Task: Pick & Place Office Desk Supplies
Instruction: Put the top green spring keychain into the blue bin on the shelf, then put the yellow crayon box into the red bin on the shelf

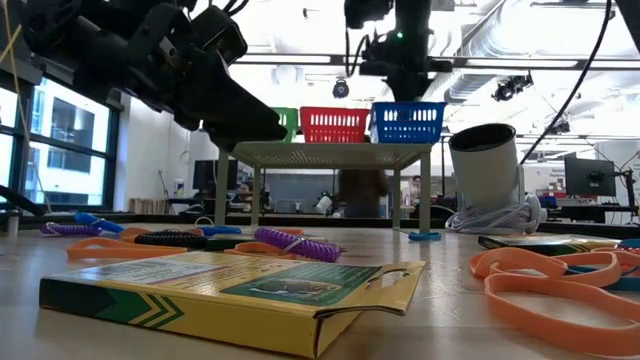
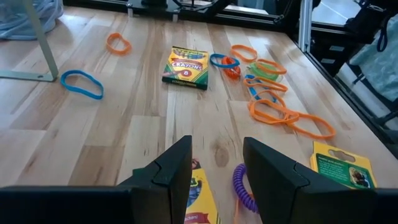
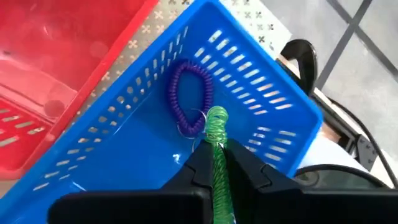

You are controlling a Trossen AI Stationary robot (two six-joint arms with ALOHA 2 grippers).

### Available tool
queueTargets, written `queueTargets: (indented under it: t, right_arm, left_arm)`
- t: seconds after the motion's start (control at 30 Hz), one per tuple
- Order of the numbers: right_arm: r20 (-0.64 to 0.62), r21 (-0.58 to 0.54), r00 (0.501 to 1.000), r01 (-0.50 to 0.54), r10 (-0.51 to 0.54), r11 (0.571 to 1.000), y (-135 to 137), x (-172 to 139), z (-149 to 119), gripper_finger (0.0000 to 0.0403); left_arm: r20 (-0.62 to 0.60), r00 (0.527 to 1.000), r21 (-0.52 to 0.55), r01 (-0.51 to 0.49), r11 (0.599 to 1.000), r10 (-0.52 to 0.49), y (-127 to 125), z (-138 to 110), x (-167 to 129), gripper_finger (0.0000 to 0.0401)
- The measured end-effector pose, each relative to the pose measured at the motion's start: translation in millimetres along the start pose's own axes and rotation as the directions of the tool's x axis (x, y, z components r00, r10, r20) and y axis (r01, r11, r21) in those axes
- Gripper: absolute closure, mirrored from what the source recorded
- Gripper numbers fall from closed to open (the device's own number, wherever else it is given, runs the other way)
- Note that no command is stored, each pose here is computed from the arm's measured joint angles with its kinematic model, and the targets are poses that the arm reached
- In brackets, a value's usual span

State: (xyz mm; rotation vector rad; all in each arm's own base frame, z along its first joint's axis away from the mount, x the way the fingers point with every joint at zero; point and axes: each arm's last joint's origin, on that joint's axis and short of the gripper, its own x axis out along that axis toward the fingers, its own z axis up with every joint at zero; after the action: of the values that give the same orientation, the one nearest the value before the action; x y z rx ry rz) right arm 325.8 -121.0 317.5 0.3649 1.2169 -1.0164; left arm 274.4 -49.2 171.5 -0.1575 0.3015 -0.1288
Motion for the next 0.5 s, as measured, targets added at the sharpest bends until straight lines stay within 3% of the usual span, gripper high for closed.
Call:
queueTargets:
  t: [0.13, 0.5]
  right_arm:
    - [-0.034, -0.003, 0.999, -0.022, 0.022, 1.0, 3, 7, 2, 0.0339]
    - [0.014, 0.026, 0.998, -0.054, 0.053, 0.998, -5, -4, 3, 0.0194]
  left_arm:
    - [0.0, 1.0, -0.019, 0.0, 1.0, 0.0, 0, 0, 0, 0.0262]
    - [0.0, 1.0, 0.017, 0.0, 1.0, 0.0, 0, 0, 0, 0.0262]
